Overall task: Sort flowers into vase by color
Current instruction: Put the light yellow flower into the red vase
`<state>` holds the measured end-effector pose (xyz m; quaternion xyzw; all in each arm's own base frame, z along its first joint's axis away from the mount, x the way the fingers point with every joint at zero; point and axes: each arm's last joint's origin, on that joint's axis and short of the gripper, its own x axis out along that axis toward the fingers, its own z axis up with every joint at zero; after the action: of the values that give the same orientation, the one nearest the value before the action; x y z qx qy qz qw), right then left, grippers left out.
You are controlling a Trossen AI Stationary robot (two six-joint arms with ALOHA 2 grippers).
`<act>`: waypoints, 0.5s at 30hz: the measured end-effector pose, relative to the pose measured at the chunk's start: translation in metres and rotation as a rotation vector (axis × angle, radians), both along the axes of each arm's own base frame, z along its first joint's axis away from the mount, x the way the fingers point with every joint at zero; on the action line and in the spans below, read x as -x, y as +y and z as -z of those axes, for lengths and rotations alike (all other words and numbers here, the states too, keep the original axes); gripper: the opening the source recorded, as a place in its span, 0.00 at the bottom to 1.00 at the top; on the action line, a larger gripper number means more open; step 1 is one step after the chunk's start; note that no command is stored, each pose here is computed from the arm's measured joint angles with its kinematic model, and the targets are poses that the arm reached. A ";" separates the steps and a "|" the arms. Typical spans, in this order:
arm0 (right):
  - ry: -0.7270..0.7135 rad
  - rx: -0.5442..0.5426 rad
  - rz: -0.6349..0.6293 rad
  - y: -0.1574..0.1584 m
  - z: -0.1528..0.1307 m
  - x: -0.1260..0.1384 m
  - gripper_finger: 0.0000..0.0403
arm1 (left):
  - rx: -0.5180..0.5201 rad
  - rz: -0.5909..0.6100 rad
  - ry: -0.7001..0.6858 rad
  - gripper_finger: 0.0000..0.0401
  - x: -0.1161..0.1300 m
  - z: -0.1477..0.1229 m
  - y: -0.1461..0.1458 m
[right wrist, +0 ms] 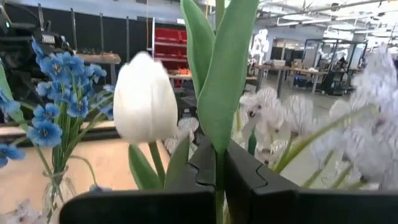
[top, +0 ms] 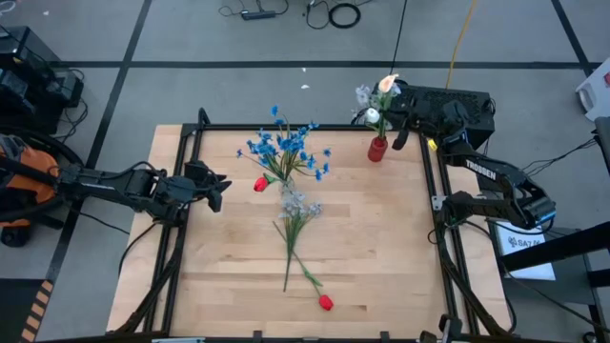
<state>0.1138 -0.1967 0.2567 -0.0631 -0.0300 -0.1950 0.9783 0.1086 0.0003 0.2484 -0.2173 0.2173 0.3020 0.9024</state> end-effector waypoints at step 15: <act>-0.027 -0.042 0.086 0.032 0.064 0.017 0.00 | 0.000 0.001 0.000 0.35 0.000 0.000 0.000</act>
<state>0.0968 -0.1651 0.1928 -0.0412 -0.0365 -0.2383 0.9696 0.1086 0.0003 0.2484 -0.2171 0.2175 0.3018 0.9025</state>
